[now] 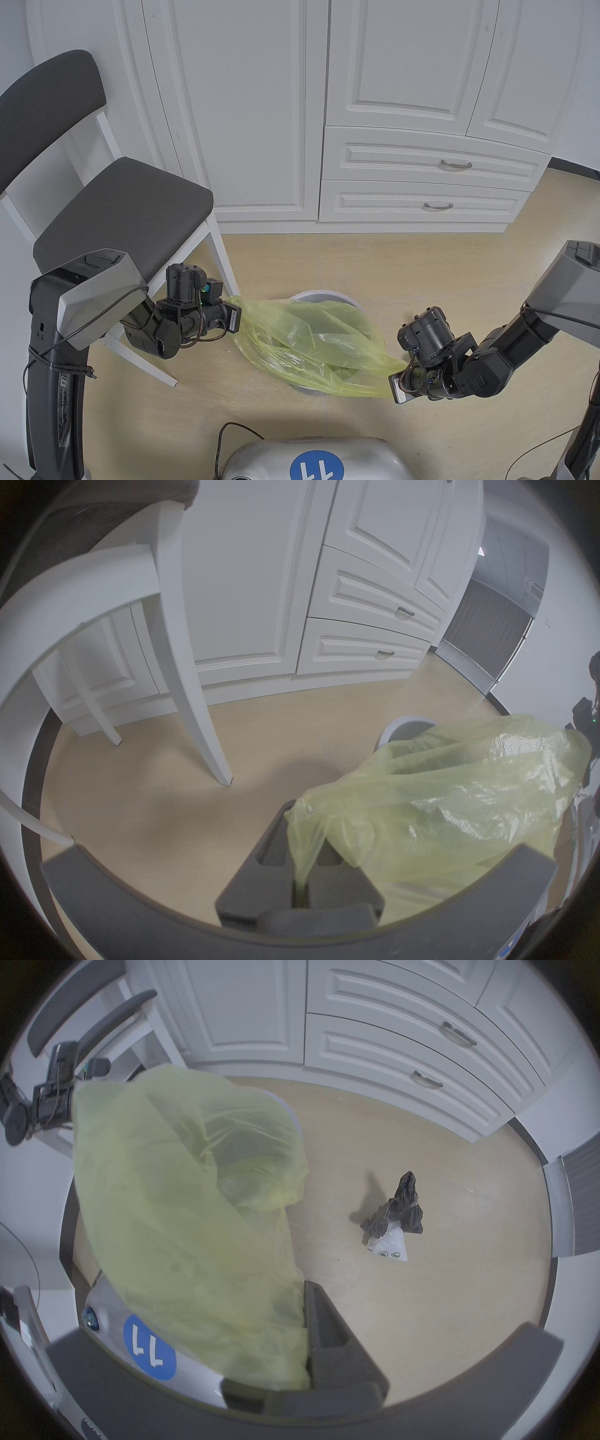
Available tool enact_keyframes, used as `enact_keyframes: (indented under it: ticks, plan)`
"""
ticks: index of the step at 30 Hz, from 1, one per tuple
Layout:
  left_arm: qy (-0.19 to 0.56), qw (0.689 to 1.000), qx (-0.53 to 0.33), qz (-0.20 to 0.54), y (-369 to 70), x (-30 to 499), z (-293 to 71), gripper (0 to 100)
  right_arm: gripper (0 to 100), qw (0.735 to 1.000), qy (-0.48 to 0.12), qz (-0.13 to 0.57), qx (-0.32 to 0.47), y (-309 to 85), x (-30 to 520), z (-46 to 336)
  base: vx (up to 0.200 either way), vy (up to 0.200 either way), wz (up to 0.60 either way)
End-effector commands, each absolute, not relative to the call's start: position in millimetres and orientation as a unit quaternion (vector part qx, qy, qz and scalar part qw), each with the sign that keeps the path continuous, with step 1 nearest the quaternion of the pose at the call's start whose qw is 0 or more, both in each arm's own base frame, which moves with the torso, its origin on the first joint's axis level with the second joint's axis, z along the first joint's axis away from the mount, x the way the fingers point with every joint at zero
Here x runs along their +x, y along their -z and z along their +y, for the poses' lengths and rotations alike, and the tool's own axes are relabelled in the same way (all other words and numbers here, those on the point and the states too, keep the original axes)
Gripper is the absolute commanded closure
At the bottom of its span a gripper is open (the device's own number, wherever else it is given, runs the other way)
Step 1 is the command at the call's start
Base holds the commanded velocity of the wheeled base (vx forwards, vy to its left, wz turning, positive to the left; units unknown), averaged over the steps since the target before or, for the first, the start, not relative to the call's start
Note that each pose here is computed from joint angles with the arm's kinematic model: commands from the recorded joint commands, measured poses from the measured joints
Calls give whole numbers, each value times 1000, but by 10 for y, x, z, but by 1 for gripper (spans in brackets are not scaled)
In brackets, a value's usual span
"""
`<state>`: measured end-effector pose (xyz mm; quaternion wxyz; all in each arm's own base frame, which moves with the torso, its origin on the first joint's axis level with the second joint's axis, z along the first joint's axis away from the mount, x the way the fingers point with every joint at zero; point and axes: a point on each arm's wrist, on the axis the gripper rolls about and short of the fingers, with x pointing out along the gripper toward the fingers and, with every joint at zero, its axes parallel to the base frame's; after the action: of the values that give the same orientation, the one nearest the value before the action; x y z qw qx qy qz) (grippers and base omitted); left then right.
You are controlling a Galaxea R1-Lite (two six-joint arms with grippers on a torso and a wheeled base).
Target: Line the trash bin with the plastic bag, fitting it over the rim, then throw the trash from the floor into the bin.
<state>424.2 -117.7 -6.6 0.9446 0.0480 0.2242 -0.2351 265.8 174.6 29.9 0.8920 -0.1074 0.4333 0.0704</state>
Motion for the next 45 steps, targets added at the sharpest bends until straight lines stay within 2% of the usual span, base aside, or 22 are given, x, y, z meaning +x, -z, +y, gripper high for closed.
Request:
enact_keyframes:
  ticks: [1, 6, 8, 11, 17, 26, 39, 45]
  plan:
    - [238, 940, 56, 238, 228, 4245, -1188, 100, 100, 885, -70, 445, -116, -189, 2659, 1760, 0, 0, 0]
    - [236, 938, 58, 247, 434, 4313, -1218, 100, 100, 878, -55, 462, -111, 152, 2816, 1862, 0, 0, 0]
    - [215, 942, 65, 248, 538, 4369, -1251, 100, 100, 880, -32, 466, -87, 354, 2921, 1918, 0, 0, 0]
    - [186, 951, 67, 236, 608, 4487, -1299, 100, 100, 883, -20, 463, -66, 432, 3021, 1959, 0, 0, 0]
    - [152, 968, -8, 201, 429, 4657, -1442, 100, 100, 907, -12, 420, 7, 392, 3188, 2066, 0, 0, 0]
    - [140, 976, -85, 143, -180, 4711, -1418, 100, 100, 935, -12, 349, 66, 0, 3331, 2004, 0, 0, 0]
    - [138, 977, -91, 131, -462, 4628, -1363, 100, 100, 945, 6, 313, 97, -316, 3426, 1810, 0, 0, 0]
    - [138, 976, -86, 144, -399, 4607, -1306, 100, 100, 945, 11, 310, 99, -350, 3441, 1758, 0, 0, 0]
